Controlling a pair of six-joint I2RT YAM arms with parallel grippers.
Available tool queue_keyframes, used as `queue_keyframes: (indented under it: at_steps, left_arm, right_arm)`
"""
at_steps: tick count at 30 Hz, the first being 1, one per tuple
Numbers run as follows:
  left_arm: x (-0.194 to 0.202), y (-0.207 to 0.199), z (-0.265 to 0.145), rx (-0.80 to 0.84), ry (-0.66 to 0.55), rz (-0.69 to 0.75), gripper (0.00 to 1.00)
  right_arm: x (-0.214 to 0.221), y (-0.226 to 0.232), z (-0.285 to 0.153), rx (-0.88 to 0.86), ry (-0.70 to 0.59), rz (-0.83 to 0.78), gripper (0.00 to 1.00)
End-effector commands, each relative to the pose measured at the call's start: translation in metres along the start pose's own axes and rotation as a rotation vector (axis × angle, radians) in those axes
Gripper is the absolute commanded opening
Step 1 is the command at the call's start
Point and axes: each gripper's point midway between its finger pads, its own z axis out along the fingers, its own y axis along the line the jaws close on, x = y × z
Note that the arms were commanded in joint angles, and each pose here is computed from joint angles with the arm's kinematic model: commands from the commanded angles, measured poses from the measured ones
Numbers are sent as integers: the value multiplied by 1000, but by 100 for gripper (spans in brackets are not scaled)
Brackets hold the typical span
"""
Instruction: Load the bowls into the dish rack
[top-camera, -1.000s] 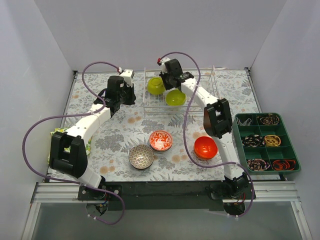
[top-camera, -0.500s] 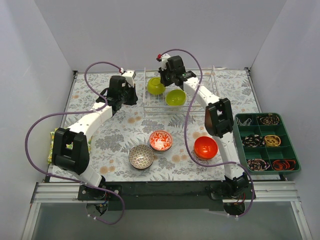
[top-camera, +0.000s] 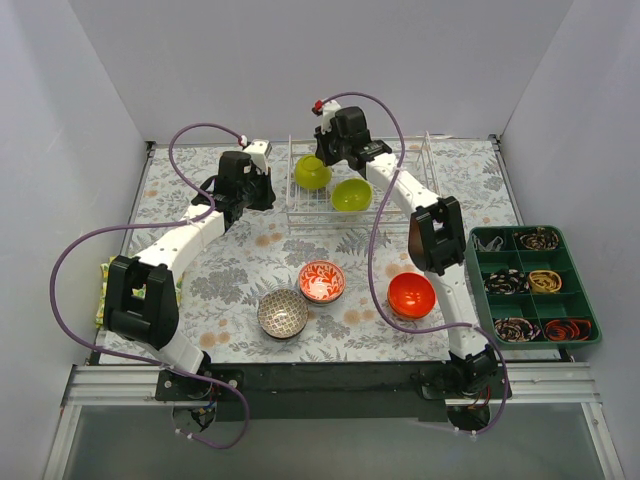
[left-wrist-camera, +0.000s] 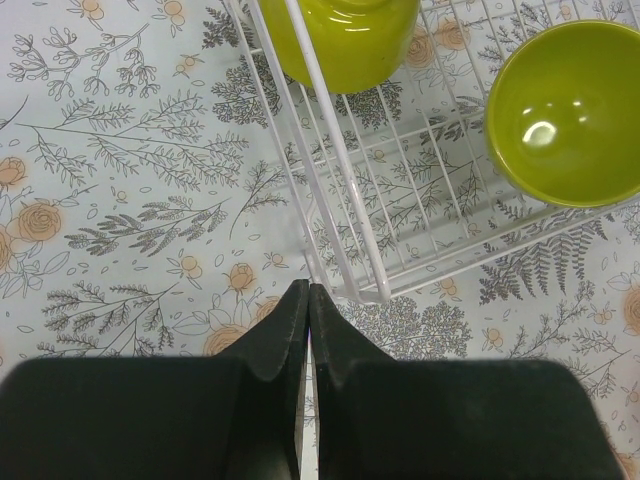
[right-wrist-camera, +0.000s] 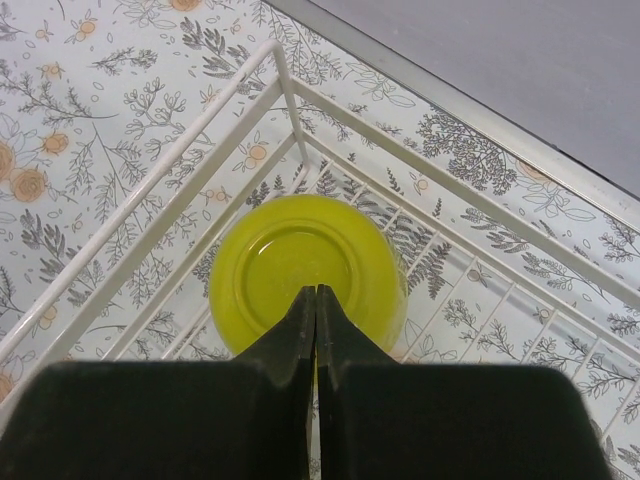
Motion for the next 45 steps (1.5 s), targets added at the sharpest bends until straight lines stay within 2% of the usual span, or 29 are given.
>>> queue_keyframes:
  at_steps: [1, 12, 18, 31, 45]
  left_arm:
    - [-11, -2, -9, 4, -22, 8, 0]
    - [-6, -2, -4, 10, -6, 5, 0]
    - [-4, -3, -2, 23, 2, -3, 0]
    - [-4, -15, 4, 84, -4, -45, 0]
    - [0, -18, -3, 98, -20, -60, 1]
  right_arm:
    - [-16, -4, 8, 12, -65, -1, 1]
    - [12, -17, 19, 49, -9, 13, 1]
    - [38, -51, 14, 114, 53, 46, 1]
    - [66, -143, -41, 319, 154, 24, 1]
    - [89, -189, -91, 470, 250, -41, 1]
